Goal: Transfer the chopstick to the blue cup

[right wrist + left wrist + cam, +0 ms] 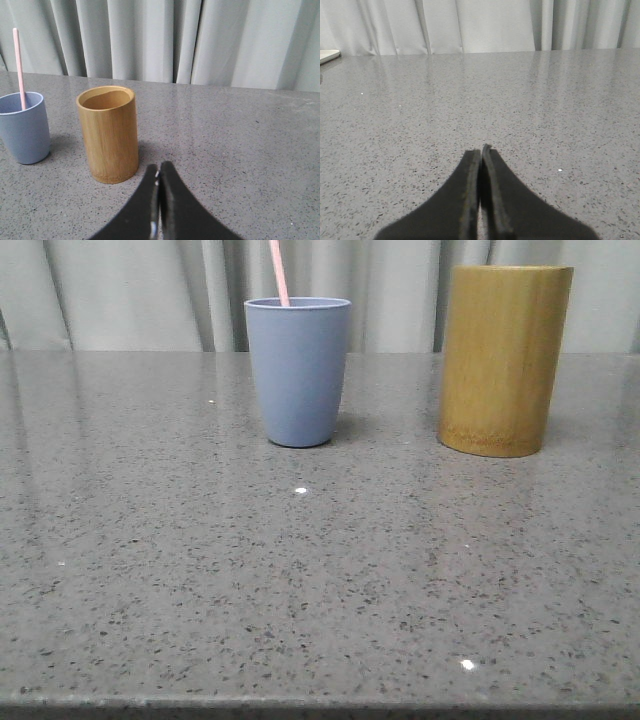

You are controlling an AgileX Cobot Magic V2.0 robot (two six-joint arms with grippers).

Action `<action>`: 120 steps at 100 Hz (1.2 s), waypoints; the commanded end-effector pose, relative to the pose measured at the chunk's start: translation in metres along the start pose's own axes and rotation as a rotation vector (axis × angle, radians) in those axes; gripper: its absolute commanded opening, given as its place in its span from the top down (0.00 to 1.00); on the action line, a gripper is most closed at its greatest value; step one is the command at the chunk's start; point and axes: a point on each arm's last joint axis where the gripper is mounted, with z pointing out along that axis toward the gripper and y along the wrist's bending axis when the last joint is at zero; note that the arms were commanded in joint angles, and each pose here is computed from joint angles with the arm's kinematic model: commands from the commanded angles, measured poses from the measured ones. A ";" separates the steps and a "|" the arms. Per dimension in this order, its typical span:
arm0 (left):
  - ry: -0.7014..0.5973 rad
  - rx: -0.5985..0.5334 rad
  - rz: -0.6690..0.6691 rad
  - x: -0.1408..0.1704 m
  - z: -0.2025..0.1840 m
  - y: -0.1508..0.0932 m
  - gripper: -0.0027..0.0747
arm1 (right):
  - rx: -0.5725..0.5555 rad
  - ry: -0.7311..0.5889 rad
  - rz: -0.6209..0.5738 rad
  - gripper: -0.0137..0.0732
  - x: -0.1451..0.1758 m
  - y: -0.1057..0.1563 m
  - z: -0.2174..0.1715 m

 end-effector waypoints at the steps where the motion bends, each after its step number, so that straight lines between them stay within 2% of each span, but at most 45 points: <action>1: -0.102 0.002 -0.012 -0.006 -0.003 0.000 0.99 | -0.001 -0.094 -0.016 0.91 -0.014 0.001 -0.001; 70: -0.102 0.002 -0.012 -0.006 -0.003 0.000 0.99 | -0.003 -0.102 -0.017 0.91 -0.014 0.001 0.000; 79: -0.102 0.002 -0.012 -0.006 -0.003 0.000 0.99 | 0.000 -0.097 -0.019 0.91 -0.006 0.001 0.004; 94: -0.102 0.002 -0.012 -0.006 -0.003 0.000 0.99 | 0.025 -0.169 -0.032 0.91 0.007 -0.001 0.014; 120: -0.102 0.002 -0.012 -0.006 -0.003 0.000 0.99 | 0.090 -0.249 -0.028 0.91 0.047 -0.008 0.029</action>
